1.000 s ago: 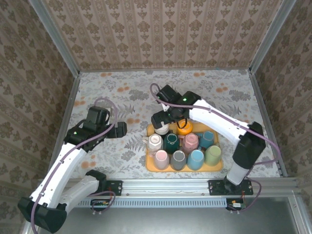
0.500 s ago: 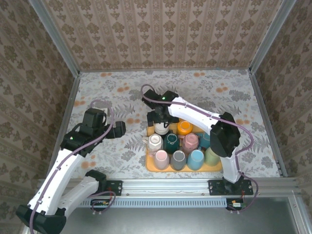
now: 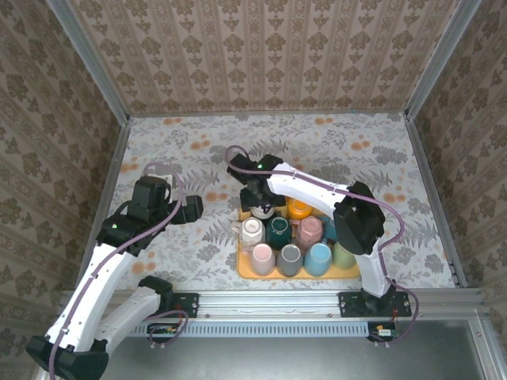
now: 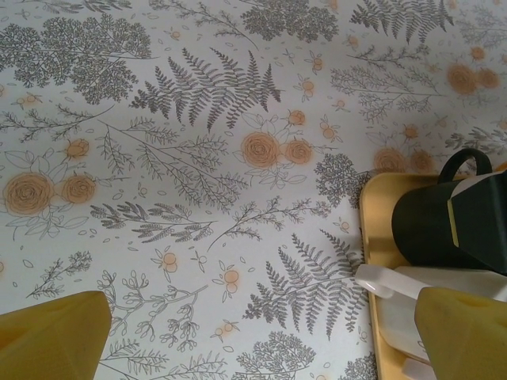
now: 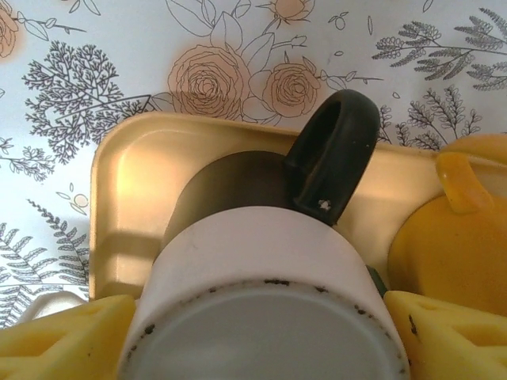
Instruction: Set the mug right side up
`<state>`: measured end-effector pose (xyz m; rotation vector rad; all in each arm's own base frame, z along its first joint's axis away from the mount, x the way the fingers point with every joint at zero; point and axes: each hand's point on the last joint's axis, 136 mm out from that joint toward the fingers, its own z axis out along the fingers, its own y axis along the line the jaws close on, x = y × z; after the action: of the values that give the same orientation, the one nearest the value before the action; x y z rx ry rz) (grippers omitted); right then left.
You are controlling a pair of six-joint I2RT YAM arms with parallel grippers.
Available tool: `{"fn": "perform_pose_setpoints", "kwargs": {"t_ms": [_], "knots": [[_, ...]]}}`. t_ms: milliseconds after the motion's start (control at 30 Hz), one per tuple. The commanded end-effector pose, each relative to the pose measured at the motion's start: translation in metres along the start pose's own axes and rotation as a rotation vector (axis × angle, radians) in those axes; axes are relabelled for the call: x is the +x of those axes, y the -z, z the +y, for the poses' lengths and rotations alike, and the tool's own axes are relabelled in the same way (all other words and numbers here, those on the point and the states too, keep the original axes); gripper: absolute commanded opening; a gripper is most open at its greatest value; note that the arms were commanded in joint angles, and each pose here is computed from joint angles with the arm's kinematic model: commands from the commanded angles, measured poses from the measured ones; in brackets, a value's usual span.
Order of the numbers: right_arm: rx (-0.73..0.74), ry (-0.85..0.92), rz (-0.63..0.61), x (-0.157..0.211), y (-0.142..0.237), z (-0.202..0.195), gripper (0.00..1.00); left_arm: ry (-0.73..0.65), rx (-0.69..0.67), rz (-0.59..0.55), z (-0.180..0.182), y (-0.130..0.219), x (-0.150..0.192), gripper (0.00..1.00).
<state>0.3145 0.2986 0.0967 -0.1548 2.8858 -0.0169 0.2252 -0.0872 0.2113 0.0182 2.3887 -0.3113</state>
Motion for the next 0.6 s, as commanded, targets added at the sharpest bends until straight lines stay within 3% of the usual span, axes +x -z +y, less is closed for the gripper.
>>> {"fn": "perform_pose_setpoints", "kwargs": {"t_ms": [0, 233, 567], "knots": [[0.017, 0.009, 0.019, 0.005, -0.012, 0.000, 0.74, 0.021, -0.010, -0.001, 0.004, -0.001, 0.003, 1.00], [0.010, 0.030, -0.070, -0.012, 0.016, -0.004, 0.50, 0.032, -0.020, 0.000, 0.007, -0.003, 0.003, 1.00], [-0.154, 0.013, -0.314, -0.059, 0.108, -0.009, 0.40, 0.040, -0.038, -0.006, 0.010, -0.002, -0.003, 1.00]]}}
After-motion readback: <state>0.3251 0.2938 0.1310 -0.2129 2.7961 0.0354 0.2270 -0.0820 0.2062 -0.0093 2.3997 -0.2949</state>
